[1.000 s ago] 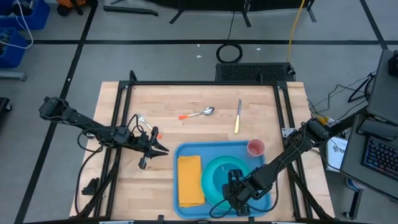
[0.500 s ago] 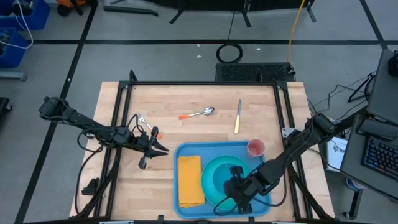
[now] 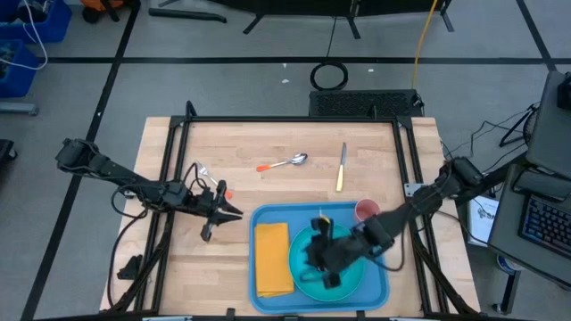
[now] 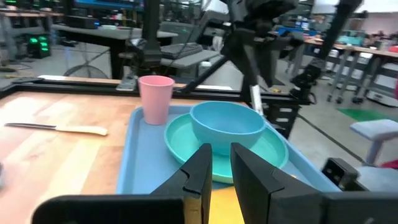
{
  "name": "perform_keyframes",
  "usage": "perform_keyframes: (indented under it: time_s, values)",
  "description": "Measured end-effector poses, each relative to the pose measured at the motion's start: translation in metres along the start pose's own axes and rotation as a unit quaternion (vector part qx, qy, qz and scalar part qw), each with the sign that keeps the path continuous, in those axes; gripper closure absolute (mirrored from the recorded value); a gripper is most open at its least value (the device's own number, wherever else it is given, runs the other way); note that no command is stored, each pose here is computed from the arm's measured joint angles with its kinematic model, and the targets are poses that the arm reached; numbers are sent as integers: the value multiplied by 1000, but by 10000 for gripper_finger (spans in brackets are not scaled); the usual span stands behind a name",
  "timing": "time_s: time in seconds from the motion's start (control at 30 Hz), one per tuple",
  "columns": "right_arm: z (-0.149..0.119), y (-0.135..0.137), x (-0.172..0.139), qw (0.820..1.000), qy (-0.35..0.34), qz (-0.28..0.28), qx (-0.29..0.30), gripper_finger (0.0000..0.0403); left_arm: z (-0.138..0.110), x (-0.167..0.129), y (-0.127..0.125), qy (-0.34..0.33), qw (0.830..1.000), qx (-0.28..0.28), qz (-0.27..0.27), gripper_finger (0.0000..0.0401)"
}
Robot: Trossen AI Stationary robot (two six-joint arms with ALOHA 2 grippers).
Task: Set up tray
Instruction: Put the orange fork on the orange table napkin
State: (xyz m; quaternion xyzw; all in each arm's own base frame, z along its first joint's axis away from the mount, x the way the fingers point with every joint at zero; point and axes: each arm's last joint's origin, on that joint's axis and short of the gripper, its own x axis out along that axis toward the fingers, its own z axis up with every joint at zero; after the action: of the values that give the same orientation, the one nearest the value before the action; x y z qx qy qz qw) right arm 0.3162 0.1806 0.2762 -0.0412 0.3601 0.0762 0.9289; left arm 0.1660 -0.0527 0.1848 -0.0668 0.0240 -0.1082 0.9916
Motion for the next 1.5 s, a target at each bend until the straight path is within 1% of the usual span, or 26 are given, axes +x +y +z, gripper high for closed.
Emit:
perform_keyframes:
  time_s: [0.13, 0.23, 0.33, 0.37, 0.43, 0.57, 0.7, 0.77, 0.8, 0.87, 1.0, 1.1, 1.2, 1.27, 1.37, 1.5]
  values:
    - [10, -25, 7, 1000, -18, -12, 17, 277, 0, 0, 0, -2, 1000, -2, 3, 339]
    - [18, -43, 11, 999, -42, -19, 18, 277, 4, 0, -4, -21, 1000, -10, -8, 339]
    - [25, -60, 13, 998, -65, -1, 22, 277, 8, -2, -12, -40, 998, -2, -56, 339]
    - [27, -65, 14, 997, -72, 0, 24, 277, 10, -2, -15, -51, 996, 5, -72, 339]
    - [31, -75, 15, 996, -87, -8, 27, 277, 13, -4, -22, -72, 994, 14, -86, 339]
    - [35, -92, 16, 994, -103, -25, 24, 277, 12, -6, -28, -74, 994, 23, -76, 339]
    - [37, -109, 19, 993, -112, -5, 40, 277, 12, -7, -32, -74, 994, 22, -81, 339]
    - [36, -115, 23, 993, -108, 8, 49, 277, 12, -7, -33, -74, 994, 21, -83, 339]
    - [35, -118, 25, 993, -105, 6, 51, 277, 12, -7, -33, -74, 994, 21, -80, 339]
    - [34, -121, 29, 993, -101, 1, 53, 277, 11, -7, -32, -71, 996, 8, -55, 339]
    - [34, -120, 30, 994, -98, 3, 49, 277, 7, -7, -28, -58, 998, -24, 25, 339]
    - [32, -115, 30, 995, -90, 8, 39, 277, -1, -6, -24, -27, 997, -31, 72, 339]
    - [32, -107, 30, 996, -89, 15, 29, 277, -5, -4, -18, 6, 992, -53, 110, 339]
    - [31, -103, 30, 996, -86, 20, 25, 277, -4, -1, -15, 23, 987, -89, 131, 339]
    - [29, -97, 30, 997, -75, 25, 18, 277, 3, 3, -10, 21, 974, -164, 158, 339]
    - [27, -94, 30, 998, -64, 20, 0, 277, 10, 6, -3, -7, 957, -213, 196, 339]
